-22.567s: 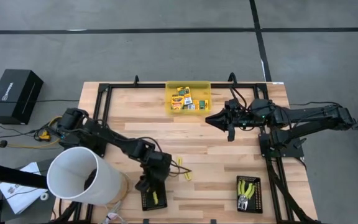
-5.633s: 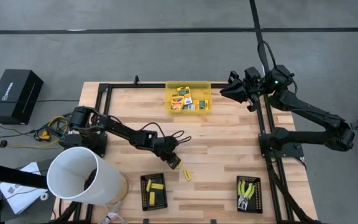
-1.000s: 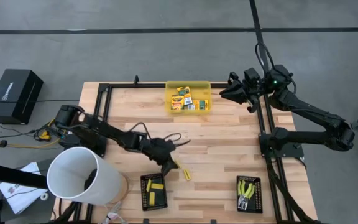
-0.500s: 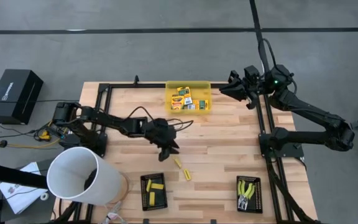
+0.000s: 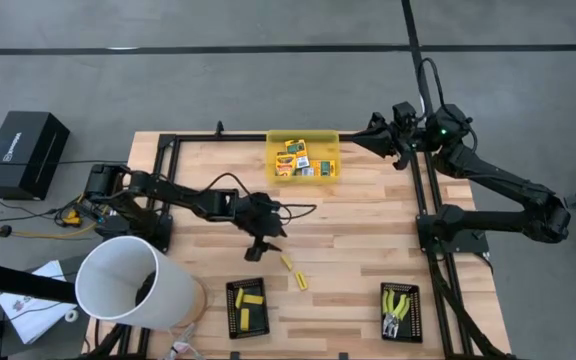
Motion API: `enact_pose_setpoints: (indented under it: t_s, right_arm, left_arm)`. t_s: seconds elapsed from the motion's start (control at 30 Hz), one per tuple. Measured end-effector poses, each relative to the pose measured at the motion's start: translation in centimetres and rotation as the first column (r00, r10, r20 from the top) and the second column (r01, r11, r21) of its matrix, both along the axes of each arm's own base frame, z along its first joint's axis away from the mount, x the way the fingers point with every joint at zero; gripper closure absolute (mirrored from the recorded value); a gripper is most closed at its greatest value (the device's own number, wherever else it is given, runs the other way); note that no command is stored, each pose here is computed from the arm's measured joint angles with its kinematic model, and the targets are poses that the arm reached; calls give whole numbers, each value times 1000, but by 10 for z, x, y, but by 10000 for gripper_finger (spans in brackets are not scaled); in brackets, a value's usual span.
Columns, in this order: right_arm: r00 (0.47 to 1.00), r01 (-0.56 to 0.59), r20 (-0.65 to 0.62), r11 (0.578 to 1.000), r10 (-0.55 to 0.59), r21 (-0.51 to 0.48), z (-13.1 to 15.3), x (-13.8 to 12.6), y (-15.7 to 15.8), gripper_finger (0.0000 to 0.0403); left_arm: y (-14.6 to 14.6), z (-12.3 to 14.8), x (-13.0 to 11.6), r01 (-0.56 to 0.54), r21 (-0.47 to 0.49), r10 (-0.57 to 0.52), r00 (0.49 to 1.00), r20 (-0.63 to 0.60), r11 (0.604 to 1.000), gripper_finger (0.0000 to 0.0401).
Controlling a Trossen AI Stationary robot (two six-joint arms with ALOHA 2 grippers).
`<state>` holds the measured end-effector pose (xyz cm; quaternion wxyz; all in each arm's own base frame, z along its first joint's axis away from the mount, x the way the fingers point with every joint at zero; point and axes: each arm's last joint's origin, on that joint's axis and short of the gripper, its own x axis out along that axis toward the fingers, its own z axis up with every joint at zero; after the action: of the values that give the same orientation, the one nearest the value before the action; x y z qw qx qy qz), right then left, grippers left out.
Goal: Pick & Place School Supplies
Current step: Put the yellow eraser into the left black bin
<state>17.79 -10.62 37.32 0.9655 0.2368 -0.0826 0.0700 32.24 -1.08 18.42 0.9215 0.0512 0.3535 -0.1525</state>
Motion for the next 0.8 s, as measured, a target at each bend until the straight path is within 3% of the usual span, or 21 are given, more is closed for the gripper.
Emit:
enact_pose_setpoints:
  t_s: [0.17,0.4,0.8]
  right_arm:
    - [1000,5,0,1000,-5,16,0,0,0,351]
    - [1000,9,2,1000,-9,22,0,2,3,351]
    - [1000,-2,0,1000,2,19,0,2,3,351]
  left_arm:
    - [-2,-15,3,48,-43,-51,997,-55,998,194]
    - [-3,-36,11,94,-22,-96,989,-109,995,195]
    - [-15,-48,32,168,0,-167,976,-141,986,198]
